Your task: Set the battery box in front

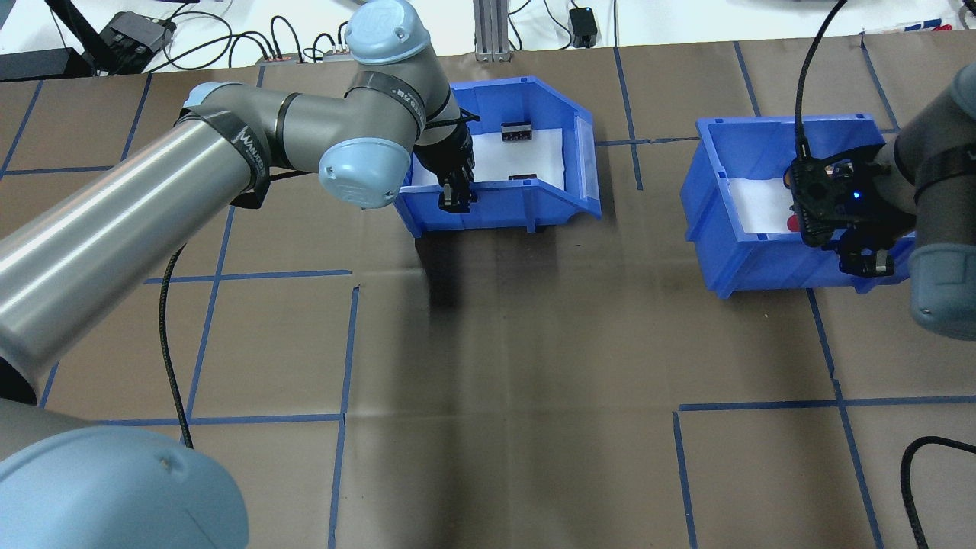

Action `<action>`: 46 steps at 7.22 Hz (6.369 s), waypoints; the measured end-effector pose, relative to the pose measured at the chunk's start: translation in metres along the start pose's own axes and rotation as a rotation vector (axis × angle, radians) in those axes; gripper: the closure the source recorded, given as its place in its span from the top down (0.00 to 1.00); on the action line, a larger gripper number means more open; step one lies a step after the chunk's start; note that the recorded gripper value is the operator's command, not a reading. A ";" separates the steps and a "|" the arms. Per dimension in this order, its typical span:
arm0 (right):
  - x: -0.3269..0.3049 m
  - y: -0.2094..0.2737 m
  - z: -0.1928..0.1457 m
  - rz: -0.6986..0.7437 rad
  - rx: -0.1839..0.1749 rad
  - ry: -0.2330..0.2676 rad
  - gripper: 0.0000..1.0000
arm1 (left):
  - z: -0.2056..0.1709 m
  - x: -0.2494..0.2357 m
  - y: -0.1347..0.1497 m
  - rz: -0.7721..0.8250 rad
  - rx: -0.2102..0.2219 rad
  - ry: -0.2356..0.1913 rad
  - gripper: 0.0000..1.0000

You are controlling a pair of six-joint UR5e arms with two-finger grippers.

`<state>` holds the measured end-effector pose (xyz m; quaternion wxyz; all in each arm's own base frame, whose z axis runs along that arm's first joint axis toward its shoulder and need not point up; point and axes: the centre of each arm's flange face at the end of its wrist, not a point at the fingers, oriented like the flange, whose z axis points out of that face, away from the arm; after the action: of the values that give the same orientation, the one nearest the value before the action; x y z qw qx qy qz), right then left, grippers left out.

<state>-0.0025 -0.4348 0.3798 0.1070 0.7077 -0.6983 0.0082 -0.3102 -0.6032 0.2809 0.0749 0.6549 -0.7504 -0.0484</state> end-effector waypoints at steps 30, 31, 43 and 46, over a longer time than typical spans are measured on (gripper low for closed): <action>-0.169 -0.350 -0.003 0.012 0.003 0.052 0.00 | -0.234 -0.147 -0.145 1.614 0.117 -0.182 1.00; -0.170 -0.353 0.000 0.009 0.002 0.051 0.00 | -0.232 -0.149 -0.145 1.616 0.121 -0.178 1.00; -0.080 -0.261 -0.094 0.384 0.089 0.030 1.00 | -0.225 -0.152 -0.148 1.616 0.124 -0.197 1.00; -0.014 -0.185 -0.102 0.908 0.184 -0.100 1.00 | -0.226 -0.152 -0.147 1.616 0.127 -0.196 1.00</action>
<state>0.1943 -0.4044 0.4511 -0.0043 0.3363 -0.9382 0.0819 -0.1066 -0.4674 0.4711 -0.0162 -0.0928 -0.9955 0.0061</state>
